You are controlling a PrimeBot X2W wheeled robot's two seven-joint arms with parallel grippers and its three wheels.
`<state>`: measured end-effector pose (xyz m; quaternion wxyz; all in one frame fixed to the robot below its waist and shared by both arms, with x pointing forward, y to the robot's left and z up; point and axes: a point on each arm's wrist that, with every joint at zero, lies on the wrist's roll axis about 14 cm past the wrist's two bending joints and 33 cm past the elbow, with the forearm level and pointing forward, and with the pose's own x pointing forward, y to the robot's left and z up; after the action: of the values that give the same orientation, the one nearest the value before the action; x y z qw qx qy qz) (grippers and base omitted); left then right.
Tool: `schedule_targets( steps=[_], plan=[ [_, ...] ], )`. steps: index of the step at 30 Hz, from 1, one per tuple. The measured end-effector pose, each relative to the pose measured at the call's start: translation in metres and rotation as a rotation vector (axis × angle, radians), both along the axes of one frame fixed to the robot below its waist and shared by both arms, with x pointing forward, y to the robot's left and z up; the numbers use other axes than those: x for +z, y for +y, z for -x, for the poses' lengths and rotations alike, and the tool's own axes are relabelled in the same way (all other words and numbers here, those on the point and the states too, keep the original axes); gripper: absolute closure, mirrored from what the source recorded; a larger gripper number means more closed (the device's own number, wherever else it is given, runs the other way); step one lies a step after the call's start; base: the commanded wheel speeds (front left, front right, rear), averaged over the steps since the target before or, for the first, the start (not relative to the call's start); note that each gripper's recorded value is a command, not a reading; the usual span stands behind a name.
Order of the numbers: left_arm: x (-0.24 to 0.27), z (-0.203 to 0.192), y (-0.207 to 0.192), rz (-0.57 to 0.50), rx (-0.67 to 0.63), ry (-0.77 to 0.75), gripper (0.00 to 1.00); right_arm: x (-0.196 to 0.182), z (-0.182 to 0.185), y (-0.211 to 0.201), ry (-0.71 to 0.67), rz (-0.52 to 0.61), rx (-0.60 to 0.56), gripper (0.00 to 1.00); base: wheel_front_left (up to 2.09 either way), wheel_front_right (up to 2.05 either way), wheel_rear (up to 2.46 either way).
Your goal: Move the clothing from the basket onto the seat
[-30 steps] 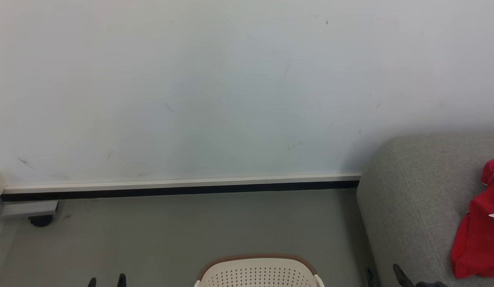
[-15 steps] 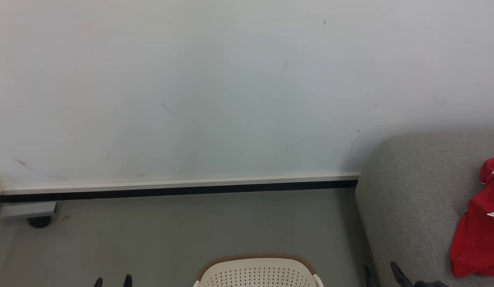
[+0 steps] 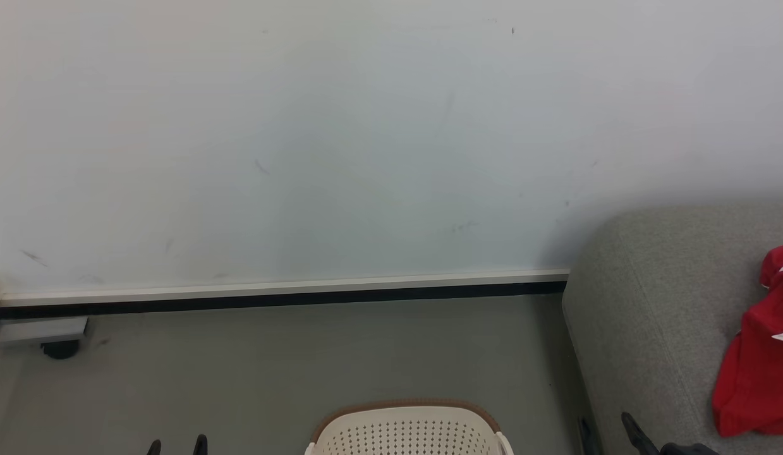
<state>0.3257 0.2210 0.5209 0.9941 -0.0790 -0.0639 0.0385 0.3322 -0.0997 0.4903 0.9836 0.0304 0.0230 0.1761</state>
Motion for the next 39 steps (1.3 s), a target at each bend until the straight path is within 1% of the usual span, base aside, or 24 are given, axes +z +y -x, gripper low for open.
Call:
schedule_targets(
  steps=[6,7,12,24,33,36,39],
  plan=[
    [-0.002,0.0,0.0,0.004,0.004,0.006,0.0,-0.001,-0.001,-0.001,0.0,-0.003,0.003,0.0,0.0,0.0,0.0],
    [-0.005,0.001,0.0,0.006,0.004,0.014,1.0,-0.003,0.0,-0.001,0.01,-0.002,0.003,1.0,0.0,0.0,0.0],
    [-0.025,0.005,-0.005,0.039,0.002,0.082,1.0,-0.025,0.009,-0.003,0.081,-0.006,-0.007,1.0,0.0,0.0,0.0],
    [-0.034,-0.001,-0.002,0.257,0.012,0.127,1.0,-0.023,0.001,-0.019,0.151,-0.226,-0.096,1.0,0.0,0.0,0.0],
    [-0.036,-0.006,-0.001,0.407,0.014,0.139,1.0,-0.016,-0.008,-0.03,0.172,-0.38,-0.148,1.0,0.0,0.0,0.0],
    [-0.035,-0.009,-0.002,0.434,0.011,0.138,1.0,-0.016,-0.008,-0.032,0.181,-0.414,-0.159,1.0,0.0,0.0,0.0],
    [-0.033,-0.012,-0.002,0.484,0.006,0.135,1.0,-0.015,-0.01,-0.036,0.188,-0.461,-0.175,1.0,0.0,0.0,0.0]
  ],
)
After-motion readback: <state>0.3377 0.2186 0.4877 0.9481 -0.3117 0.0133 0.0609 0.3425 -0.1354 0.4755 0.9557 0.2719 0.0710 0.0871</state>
